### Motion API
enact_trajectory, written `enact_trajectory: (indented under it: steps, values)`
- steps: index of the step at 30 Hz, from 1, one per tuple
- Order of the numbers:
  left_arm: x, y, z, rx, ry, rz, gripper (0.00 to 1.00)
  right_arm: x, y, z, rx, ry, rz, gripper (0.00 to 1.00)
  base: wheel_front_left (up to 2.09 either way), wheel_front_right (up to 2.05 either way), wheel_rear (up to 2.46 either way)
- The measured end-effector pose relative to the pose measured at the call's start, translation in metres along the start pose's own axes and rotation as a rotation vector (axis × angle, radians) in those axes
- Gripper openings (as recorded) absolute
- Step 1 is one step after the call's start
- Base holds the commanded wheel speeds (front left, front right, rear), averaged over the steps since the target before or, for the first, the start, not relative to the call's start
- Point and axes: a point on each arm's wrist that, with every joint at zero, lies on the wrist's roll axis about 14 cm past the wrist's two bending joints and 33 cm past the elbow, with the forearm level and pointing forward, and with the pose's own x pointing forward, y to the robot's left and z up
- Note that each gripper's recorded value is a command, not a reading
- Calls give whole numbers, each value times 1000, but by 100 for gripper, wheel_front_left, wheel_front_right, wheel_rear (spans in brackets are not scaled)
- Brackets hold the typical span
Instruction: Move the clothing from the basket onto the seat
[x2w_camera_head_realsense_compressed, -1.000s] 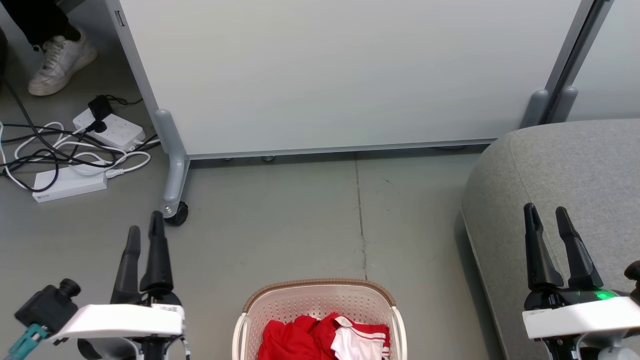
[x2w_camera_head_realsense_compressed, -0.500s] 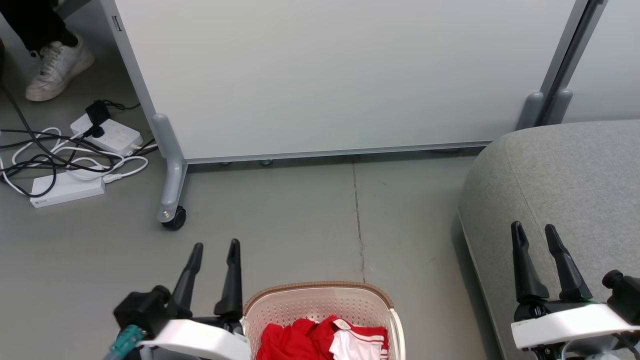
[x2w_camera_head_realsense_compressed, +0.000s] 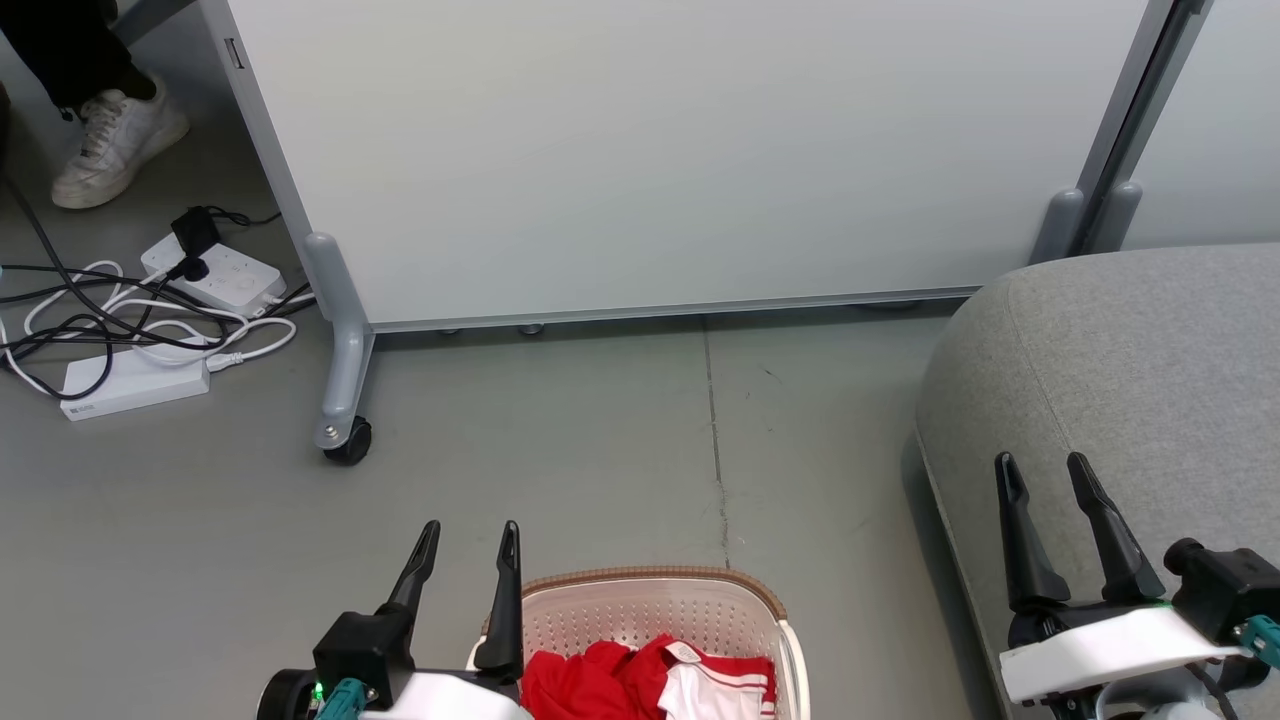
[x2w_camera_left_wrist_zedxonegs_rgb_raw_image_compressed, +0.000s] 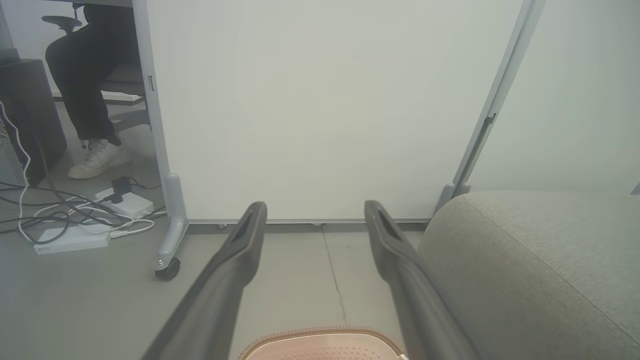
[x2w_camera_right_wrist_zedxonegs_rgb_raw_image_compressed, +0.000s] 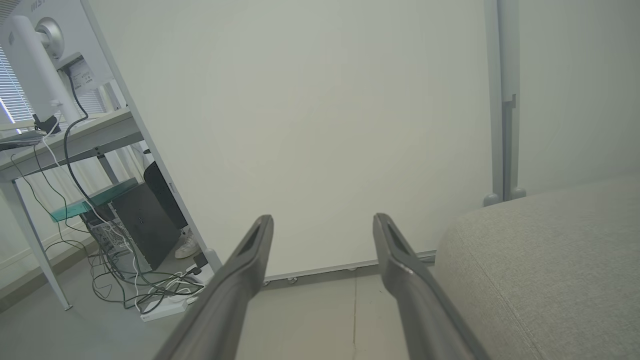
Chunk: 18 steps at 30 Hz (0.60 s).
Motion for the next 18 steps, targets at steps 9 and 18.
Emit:
enact_trajectory:
  steps: [9,18]
  values:
    - [-1,-4,2,66,-23,-7,100,3,6,-3,-63,6,25,100,0,0,0]
    - [-3,-9,2,134,-43,-22,100,5,13,-5,-128,9,55,100,0,0,0]
